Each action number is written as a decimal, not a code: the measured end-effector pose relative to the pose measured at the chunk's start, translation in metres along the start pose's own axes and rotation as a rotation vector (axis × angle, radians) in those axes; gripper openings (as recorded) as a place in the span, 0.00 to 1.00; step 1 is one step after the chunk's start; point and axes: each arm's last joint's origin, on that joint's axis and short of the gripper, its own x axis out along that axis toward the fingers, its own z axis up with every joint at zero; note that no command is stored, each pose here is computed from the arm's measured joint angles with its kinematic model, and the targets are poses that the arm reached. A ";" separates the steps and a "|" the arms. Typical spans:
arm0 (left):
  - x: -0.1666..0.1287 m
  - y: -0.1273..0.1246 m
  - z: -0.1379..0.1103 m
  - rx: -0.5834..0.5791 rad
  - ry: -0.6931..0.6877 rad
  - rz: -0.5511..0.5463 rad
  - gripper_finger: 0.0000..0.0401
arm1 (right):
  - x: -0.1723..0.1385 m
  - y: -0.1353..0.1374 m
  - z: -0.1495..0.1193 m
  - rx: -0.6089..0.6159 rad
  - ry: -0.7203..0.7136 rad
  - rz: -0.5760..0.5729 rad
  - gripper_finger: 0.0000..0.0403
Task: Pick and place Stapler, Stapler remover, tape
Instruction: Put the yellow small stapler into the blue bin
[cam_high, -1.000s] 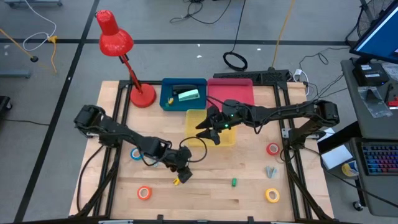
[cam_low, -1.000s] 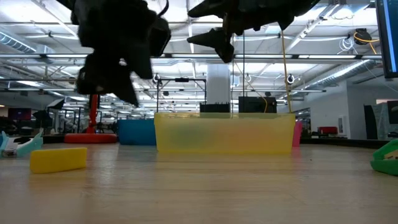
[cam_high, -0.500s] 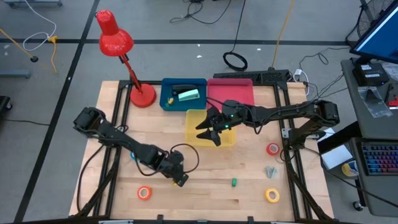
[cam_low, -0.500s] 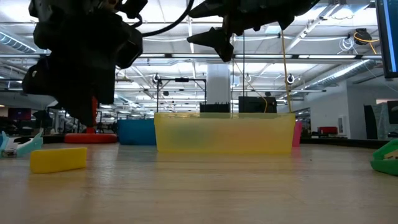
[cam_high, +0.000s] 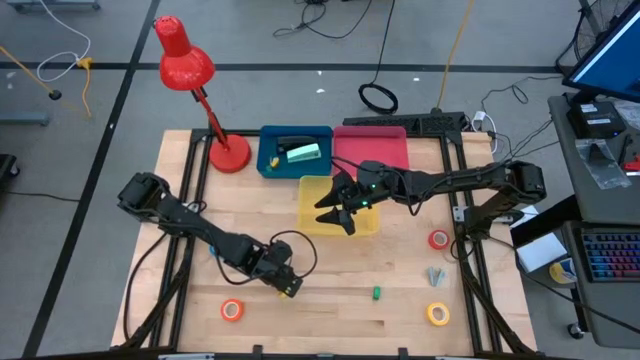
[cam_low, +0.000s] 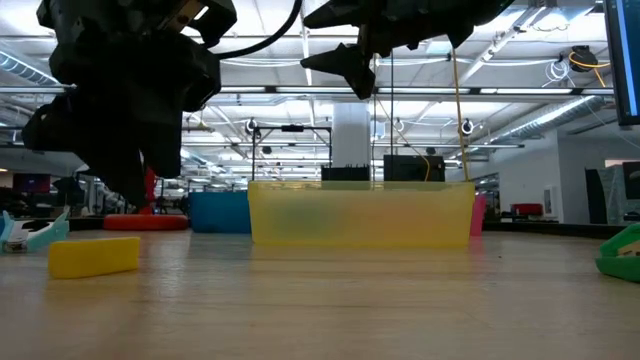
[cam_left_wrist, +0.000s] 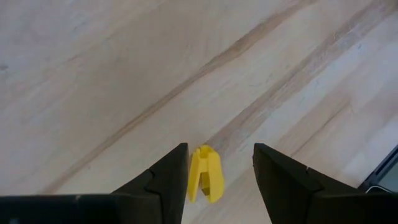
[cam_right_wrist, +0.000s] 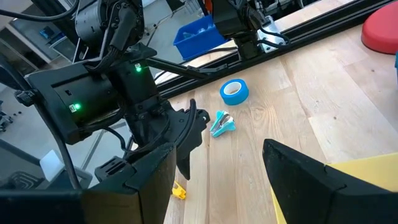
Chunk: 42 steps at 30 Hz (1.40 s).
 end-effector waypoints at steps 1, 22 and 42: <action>0.000 0.000 0.000 -0.006 0.000 0.000 0.45 | 0.000 0.000 0.000 0.000 0.000 0.000 0.58; 0.047 0.004 -0.015 -0.103 0.126 0.056 0.45 | 0.000 0.000 0.000 -0.009 0.003 -0.001 0.58; 0.033 0.000 -0.012 -0.011 0.078 0.007 0.45 | 0.000 0.000 -0.001 -0.021 0.013 -0.005 0.58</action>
